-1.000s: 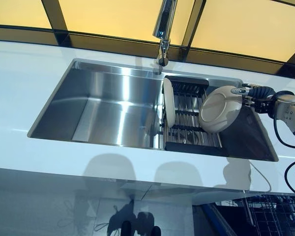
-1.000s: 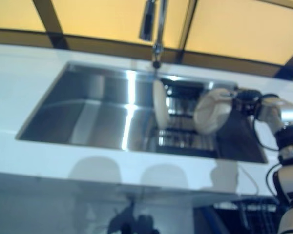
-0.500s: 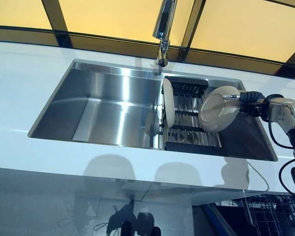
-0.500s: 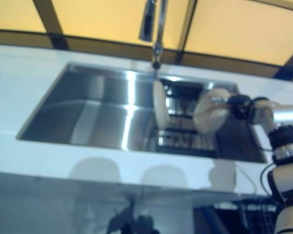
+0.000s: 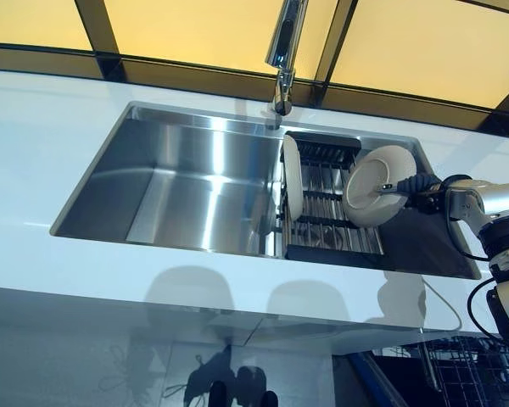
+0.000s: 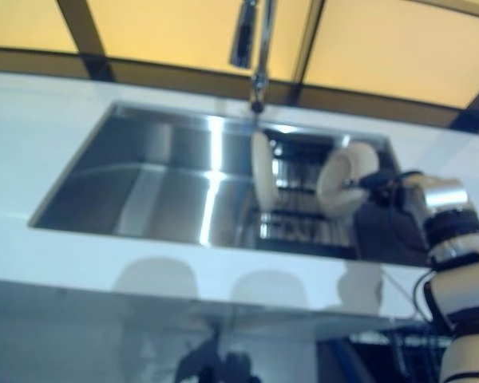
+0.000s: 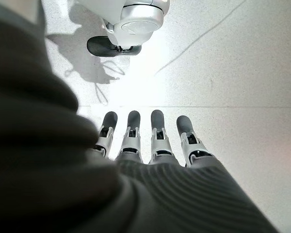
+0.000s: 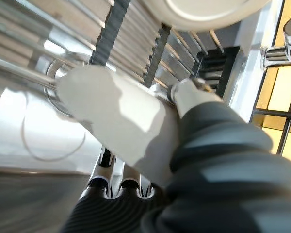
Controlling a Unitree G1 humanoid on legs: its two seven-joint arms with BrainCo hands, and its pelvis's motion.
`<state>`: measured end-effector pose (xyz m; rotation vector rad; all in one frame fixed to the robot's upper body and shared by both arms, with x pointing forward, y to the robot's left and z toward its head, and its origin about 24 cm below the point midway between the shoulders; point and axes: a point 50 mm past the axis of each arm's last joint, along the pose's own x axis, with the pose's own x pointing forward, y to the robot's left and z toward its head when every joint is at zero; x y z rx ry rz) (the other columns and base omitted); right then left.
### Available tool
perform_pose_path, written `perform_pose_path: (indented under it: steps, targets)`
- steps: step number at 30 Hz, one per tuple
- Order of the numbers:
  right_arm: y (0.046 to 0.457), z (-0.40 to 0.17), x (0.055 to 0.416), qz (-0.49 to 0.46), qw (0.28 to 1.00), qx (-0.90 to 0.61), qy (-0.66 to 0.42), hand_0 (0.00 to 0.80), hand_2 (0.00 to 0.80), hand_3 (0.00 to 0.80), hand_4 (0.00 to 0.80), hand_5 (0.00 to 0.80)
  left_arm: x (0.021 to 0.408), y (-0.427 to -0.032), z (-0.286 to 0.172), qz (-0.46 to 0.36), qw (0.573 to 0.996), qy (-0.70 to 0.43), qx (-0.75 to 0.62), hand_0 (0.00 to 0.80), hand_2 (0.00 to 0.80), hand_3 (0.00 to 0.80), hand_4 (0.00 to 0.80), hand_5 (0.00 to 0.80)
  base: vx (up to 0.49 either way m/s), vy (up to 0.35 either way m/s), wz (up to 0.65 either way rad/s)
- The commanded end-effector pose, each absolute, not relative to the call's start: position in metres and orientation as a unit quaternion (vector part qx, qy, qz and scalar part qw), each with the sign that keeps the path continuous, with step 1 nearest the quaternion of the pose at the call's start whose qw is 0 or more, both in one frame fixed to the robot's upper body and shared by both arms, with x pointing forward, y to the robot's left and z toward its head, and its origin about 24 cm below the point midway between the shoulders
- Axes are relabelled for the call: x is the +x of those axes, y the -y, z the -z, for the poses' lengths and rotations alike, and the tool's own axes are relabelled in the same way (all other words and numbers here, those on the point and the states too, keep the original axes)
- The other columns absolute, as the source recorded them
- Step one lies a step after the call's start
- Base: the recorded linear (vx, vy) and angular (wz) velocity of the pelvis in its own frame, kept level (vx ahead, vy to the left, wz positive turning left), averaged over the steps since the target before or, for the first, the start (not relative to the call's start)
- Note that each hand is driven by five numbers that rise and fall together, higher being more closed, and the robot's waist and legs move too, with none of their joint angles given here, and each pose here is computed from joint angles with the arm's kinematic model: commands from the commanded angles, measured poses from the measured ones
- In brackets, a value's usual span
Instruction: Take plates into dishwasher
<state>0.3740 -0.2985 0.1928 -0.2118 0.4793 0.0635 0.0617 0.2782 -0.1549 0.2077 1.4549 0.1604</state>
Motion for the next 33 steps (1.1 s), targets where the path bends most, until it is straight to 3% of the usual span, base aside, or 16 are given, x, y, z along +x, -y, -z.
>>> perform_pose_path:
  steps: [1, 15, 33]
  targets:
    - [0.315, -0.234, 0.376, 0.033, 0.967, -0.179, -0.179, 0.8, 0.8, 0.8, 0.8, 0.8, 0.054, -0.279, 0.156, -0.06, 0.724, -0.677, 0.115, 0.0, 0.0, 0.0, 0.0, 0.0, 0.0, 0.0, 0.0]
    - [0.302, -0.306, 0.371, 0.097, 0.972, -0.214, -0.033, 0.8, 0.8, 0.8, 0.8, 0.8, 0.049, -0.281, 0.156, -0.063, 0.717, -0.683, 0.123, 0.0, 0.0, 0.0, 0.0, 0.0, 0.0, 0.0, 0.0]
    - [0.323, -0.381, 0.339, 0.186, 0.927, -0.317, 0.078, 0.8, 0.8, 0.8, 0.8, 0.8, 0.045, -0.278, 0.157, -0.048, 0.701, -0.698, 0.14, 0.0, 0.0, 0.0, 0.0, 0.0, -0.009, 0.026, -0.14]
